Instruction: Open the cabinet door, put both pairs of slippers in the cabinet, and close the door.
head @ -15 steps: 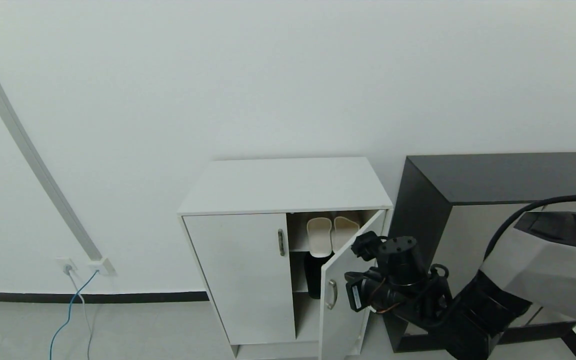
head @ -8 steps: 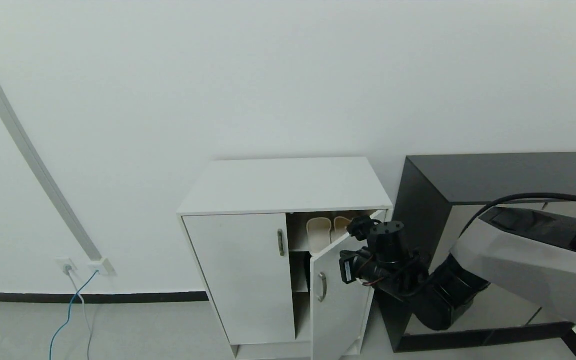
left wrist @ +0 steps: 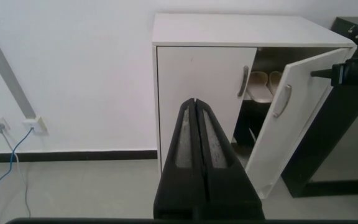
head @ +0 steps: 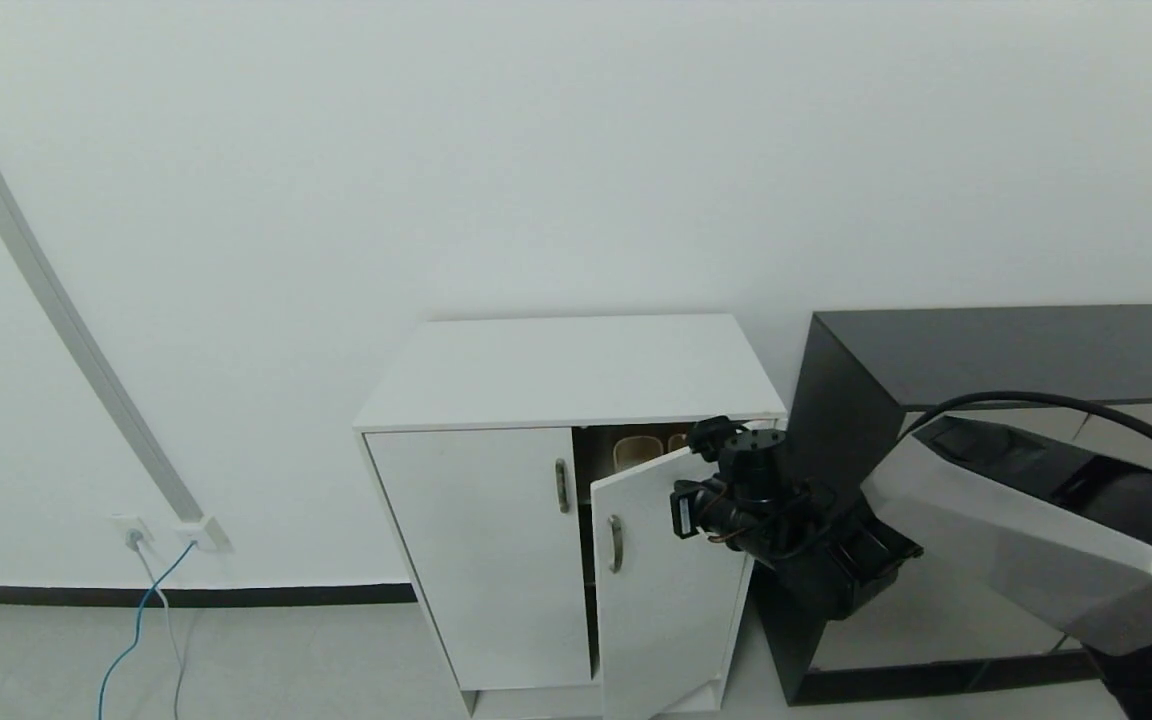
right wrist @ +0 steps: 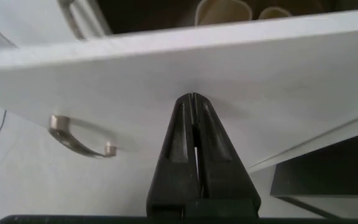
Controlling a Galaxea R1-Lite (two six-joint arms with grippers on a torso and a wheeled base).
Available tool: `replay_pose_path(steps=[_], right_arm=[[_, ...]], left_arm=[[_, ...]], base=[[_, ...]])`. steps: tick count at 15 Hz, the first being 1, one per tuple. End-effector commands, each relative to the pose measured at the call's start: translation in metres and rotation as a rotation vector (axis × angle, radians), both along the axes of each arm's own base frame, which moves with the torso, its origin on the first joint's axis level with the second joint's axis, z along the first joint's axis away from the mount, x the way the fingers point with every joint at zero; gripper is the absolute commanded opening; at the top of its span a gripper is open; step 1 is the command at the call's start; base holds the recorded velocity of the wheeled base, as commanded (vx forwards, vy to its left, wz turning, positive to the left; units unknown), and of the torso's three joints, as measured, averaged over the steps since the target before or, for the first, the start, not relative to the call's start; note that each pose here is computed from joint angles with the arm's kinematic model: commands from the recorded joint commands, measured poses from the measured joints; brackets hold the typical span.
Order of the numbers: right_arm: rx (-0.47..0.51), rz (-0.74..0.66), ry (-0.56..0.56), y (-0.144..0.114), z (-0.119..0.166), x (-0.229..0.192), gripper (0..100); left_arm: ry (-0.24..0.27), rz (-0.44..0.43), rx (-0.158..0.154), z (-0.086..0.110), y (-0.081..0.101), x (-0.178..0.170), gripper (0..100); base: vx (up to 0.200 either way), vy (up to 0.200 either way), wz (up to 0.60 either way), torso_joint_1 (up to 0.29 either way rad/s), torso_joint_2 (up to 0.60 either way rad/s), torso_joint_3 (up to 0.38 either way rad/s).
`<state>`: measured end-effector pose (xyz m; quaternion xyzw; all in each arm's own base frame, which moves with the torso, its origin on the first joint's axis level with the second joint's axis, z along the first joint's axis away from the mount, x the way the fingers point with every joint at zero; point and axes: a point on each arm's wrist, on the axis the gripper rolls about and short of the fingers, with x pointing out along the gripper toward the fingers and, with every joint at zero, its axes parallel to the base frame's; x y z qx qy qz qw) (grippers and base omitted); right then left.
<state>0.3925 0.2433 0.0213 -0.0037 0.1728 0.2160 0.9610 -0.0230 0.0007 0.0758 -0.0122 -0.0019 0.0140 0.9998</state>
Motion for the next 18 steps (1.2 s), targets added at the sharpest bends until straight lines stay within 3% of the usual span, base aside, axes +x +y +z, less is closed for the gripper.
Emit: replay_pose_path(steps=[1, 9, 18], right_arm=[[0.001, -0.013, -0.001, -0.001, -0.009, 0.009, 0], [0.019, -0.055, -0.030, -0.007, -0.020, 0.038, 0], [0.020, -0.074, -0.034, -0.009, -0.011, 0.056, 0]], left_arm=[[0.000, 0.000, 0.000, 0.000, 0.000, 0.000, 0], [0.002, 0.001, -0.003, 0.000, 0.000, 0.000, 0], [0.002, 0.001, 0.000, 0.000, 0.000, 0.000, 0]], base=[[0.000, 0.000, 0.00, 0.000, 0.00, 0.000], [0.000, 0.000, 0.00, 0.000, 0.00, 0.000], [0.000, 0.000, 0.00, 0.000, 0.00, 0.000]])
